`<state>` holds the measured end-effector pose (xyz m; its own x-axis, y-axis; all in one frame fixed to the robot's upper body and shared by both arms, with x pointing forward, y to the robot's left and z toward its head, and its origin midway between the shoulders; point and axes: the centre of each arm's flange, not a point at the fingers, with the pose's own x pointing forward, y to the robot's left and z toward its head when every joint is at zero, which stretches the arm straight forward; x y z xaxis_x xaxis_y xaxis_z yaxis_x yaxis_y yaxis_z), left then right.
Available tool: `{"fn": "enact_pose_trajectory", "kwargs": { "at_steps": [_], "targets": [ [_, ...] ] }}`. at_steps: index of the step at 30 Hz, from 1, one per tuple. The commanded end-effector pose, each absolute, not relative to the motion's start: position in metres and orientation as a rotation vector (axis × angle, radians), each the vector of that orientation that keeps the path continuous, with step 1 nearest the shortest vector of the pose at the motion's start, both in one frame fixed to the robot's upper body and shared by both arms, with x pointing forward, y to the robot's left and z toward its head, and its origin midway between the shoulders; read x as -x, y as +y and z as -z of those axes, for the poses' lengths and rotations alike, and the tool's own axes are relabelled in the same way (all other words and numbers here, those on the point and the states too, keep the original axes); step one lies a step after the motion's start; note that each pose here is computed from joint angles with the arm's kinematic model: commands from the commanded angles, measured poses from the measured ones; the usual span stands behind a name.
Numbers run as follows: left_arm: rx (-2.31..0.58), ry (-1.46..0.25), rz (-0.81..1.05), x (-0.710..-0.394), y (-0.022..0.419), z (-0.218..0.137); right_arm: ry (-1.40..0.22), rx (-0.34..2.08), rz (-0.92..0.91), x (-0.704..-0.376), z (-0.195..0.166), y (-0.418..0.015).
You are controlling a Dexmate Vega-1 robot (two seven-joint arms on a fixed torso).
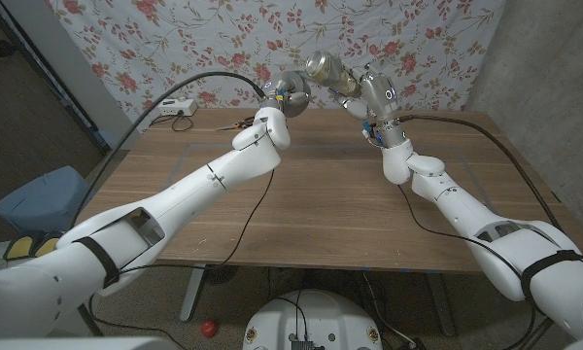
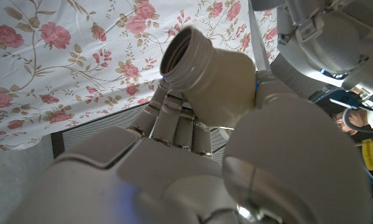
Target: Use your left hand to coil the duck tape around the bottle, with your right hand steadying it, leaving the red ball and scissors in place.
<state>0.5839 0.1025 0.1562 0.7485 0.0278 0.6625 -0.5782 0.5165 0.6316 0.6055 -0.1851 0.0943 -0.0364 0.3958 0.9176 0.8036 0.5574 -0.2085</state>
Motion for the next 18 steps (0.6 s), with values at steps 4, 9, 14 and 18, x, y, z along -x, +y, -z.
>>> {"fn": "enact_pose_trajectory", "kwargs": {
  "at_steps": [4, 9, 14, 18],
  "targets": [
    [-0.996, -0.712, -0.448, -0.560, 0.103, -0.174, -1.575, 1.211, 0.461, -0.625, -0.083, -0.188],
    [-1.002, -0.737, -0.458, -0.554, 0.103, -0.176, -1.550, 1.257, 0.469, -0.631, -0.080, -0.190],
    [-1.010, -0.760, -0.459, -0.550, 0.102, -0.176, -1.534, 1.268, 0.480, -0.633, -0.078, -0.195],
    [-1.015, -0.773, -0.453, -0.548, 0.101, -0.176, -1.539, 1.278, 0.484, -0.632, -0.077, -0.196]
  ]
}}
